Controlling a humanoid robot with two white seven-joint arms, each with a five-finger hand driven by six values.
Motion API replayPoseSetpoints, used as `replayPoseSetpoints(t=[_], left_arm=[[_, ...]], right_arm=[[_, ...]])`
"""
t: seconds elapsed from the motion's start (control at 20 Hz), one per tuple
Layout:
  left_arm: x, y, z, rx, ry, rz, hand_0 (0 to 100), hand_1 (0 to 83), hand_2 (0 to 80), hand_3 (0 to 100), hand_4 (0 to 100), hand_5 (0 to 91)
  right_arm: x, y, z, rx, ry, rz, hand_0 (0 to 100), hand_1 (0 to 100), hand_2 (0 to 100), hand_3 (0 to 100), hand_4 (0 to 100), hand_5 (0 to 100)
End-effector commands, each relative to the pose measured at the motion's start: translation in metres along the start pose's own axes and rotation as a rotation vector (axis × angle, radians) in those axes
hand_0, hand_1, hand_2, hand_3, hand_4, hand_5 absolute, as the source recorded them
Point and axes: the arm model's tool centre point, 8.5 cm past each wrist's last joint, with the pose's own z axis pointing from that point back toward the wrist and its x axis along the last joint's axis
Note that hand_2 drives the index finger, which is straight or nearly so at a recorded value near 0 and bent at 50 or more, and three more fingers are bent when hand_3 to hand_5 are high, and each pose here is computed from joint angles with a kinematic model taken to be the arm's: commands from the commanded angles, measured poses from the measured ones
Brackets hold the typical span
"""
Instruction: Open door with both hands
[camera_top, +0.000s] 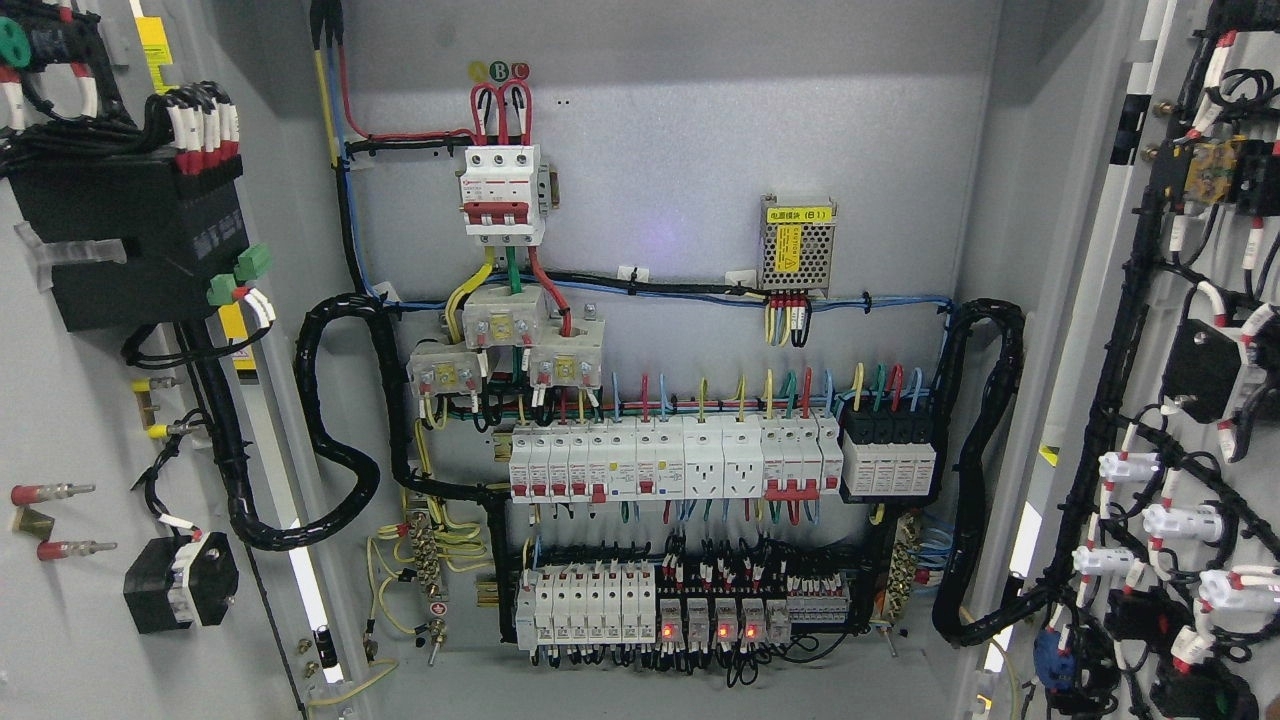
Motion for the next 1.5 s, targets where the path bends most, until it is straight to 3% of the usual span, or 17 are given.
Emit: replayPoseSetpoints(t=[0.0, 0.95, 1.3, 1.45], left_arm=[[-0.002, 0.001, 0.0, 0.003, 0.007, 0.001, 12, 55.6, 0.0, 0, 0, 0.0], [-0.005, 0.001, 0.001, 0.004, 0.012, 0.002, 12, 55.6, 0.0, 0, 0, 0.0], [-0.003, 0.0, 0.0, 0.002, 0.009, 0.001, 12, 55.6, 0.0, 0, 0, 0.0], [-0.003, 0.001, 0.0, 0.003, 0.009, 0.001, 12, 55.6, 0.0, 0, 0, 0.0]], right_arm=[[-0.001, 0.003, -0.016, 0.042, 0.036, -0.007, 0, 50, 4, 0, 0, 0], [0.003, -0.002, -0.021, 0.051, 0.055, 0.015, 0, 50, 4, 0, 0, 0], [-0.013, -0.046, 0.032, -0.157, -0.029, -0.123, 0, 50, 4, 0, 0, 0], [-0.026, -0.062, 0.071, -0.26, -0.036, -0.147, 0, 50, 4, 0, 0, 0]])
